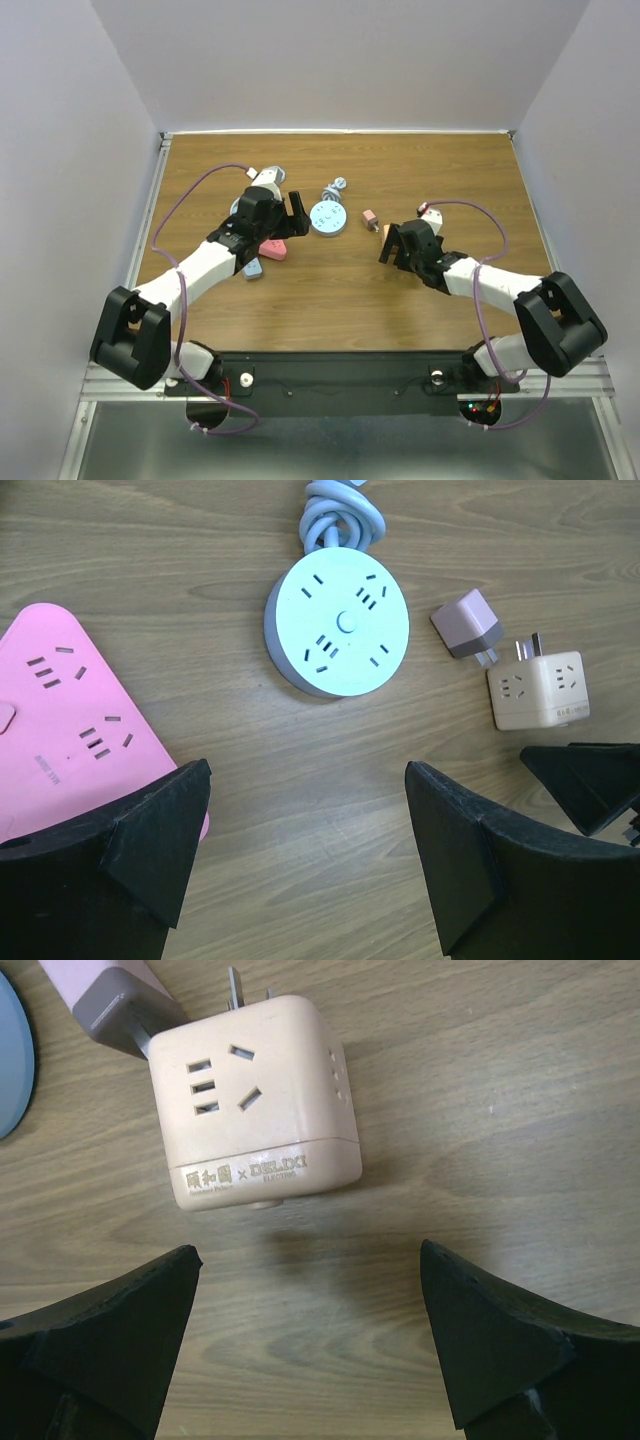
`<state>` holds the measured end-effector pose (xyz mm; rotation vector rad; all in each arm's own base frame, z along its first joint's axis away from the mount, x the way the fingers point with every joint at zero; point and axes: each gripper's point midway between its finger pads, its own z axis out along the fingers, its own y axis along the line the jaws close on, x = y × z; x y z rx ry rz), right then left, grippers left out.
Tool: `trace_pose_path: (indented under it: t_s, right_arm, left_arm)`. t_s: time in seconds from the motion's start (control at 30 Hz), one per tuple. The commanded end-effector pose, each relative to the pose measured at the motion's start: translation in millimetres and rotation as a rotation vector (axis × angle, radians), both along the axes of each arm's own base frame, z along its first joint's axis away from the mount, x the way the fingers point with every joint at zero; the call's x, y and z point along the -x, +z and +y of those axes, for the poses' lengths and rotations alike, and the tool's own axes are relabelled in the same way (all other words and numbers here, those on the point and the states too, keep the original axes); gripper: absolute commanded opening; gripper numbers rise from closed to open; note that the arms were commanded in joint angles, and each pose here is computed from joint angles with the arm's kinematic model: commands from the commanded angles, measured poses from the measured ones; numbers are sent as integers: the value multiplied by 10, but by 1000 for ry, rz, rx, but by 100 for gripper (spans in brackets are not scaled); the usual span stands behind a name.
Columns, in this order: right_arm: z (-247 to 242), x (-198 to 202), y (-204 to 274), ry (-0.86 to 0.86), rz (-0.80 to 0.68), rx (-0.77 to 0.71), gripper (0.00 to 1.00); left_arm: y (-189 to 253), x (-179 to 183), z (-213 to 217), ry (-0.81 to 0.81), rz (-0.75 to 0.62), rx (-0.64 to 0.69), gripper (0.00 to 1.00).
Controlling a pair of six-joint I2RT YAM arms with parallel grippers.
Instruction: Insert the plug
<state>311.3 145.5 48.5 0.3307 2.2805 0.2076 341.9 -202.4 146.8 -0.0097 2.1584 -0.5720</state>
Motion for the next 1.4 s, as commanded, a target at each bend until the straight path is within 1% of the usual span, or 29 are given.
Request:
trace_pose_path:
  t_s: [0.0,0.27,0.37,0.57,0.67,0.7,0.8,0.83,0.87,0.9,0.97,1.0,1.03,1.1,1.17,1.2,1.37]
  right_arm:
    - [93,-176,94,-15,-108,-62,96]
    - [98,-198,-54,-26,-136,-81,95]
    - [142,-258,-63,-13,-160,-89,93]
    - [127,-328,-188,-30,-143,-52,88]
    - [69,-318,-243,-49,-127,-21,79]
    - [59,-307,-262,-50,-117,-11,70]
    - [35,-302,-246,-51,-116,4,51]
    - [47,-306,-221,-42,-118,8,47]
    - [41,-287,-215,-26,-108,23,41]
    - [51,-291,-175,-13,-111,25,38]
    - [163,-335,38,37,-134,-4,35]
    - [180,-291,61,73,-102,14,34]
    - [266,-269,162,121,-92,-7,34]
    - [351,-254,342,177,-50,-2,32]
    - [452,-190,442,245,-3,-16,32]
    - [495,-126,515,291,47,-9,32]
    - [606,47,731,424,192,11,32]
  left_arm:
    - [143,-107,-73,-12,-51,20,90]
    - [126,-116,-77,-14,-48,15,89]
    - [110,-117,-74,-13,-45,11,90]
    - [102,-101,-69,-14,-41,12,89]
    - [107,-92,-54,-11,-45,8,90]
    - [113,-90,-56,-13,-46,9,90]
    - [100,-83,-52,-13,-42,7,89]
    - [109,-84,-53,-12,-44,10,90]
    - [115,-84,-53,-12,-45,10,90]
    - [121,-83,-53,-11,-46,12,90]
    - [136,-78,-52,-14,-49,12,89]
    - [132,-77,-51,-15,-50,11,90]
    - [137,-73,-49,-15,-51,12,90]
    - [159,-66,-47,-17,-58,13,89]
    - [176,-60,-51,-24,-63,13,90]
    - [192,-52,-50,-29,-69,12,90]
    - [234,-4,-44,-45,-83,15,90]
